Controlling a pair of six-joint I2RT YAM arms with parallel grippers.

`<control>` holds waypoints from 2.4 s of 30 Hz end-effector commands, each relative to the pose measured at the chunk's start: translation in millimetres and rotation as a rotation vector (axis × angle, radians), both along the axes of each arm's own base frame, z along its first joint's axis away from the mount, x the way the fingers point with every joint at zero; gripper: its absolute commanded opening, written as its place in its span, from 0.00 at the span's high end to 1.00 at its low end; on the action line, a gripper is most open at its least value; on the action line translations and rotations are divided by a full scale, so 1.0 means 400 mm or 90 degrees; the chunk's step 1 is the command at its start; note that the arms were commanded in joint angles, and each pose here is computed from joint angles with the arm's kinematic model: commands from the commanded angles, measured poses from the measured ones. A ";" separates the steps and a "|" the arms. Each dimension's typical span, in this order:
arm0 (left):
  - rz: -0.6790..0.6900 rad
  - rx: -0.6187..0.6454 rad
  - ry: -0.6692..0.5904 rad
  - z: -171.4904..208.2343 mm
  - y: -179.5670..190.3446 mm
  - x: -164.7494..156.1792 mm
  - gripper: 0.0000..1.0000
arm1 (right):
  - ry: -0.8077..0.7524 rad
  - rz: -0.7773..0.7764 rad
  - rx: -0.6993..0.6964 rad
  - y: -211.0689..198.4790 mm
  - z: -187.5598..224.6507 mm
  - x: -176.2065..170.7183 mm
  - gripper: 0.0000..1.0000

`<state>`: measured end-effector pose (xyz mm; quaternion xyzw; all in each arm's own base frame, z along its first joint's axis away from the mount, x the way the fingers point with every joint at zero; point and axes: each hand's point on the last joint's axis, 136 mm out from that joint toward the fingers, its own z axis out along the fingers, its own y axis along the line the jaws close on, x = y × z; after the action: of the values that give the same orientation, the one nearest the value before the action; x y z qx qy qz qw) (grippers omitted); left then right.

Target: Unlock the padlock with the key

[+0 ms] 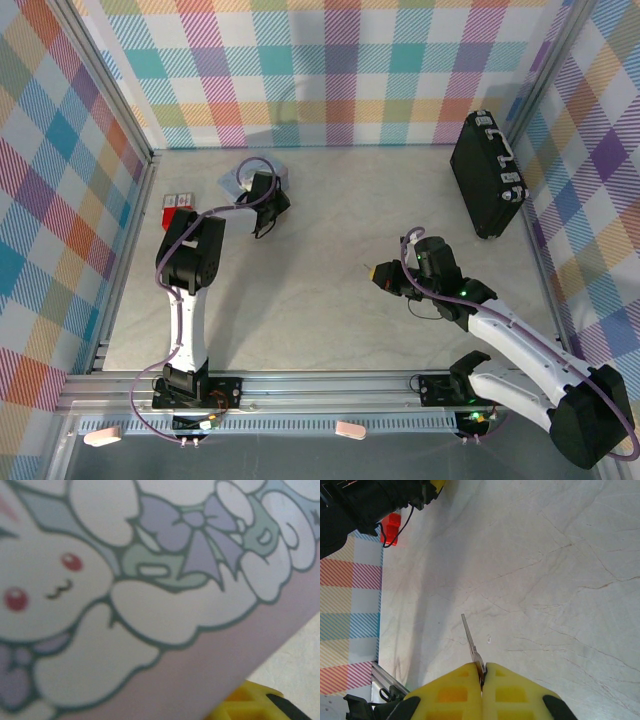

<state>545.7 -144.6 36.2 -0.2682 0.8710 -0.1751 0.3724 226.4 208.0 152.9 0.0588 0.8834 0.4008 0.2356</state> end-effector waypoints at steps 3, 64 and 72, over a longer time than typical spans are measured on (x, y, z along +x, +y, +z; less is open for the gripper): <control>0.053 -0.026 0.010 -0.043 0.044 0.033 0.73 | -0.024 0.015 0.018 0.016 0.036 0.007 1.00; -0.504 0.031 0.027 0.023 -0.335 -0.527 0.57 | 0.139 -0.082 -0.022 0.008 -0.139 0.045 1.00; -0.487 -0.010 -0.021 0.037 -0.362 -0.513 0.50 | 0.139 -0.074 -0.017 0.013 -0.134 0.043 1.00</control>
<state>323.2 -285.5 34.3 0.0870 0.9186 -0.3018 0.2397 241.9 209.7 90.2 0.1589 0.9092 0.3522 0.1553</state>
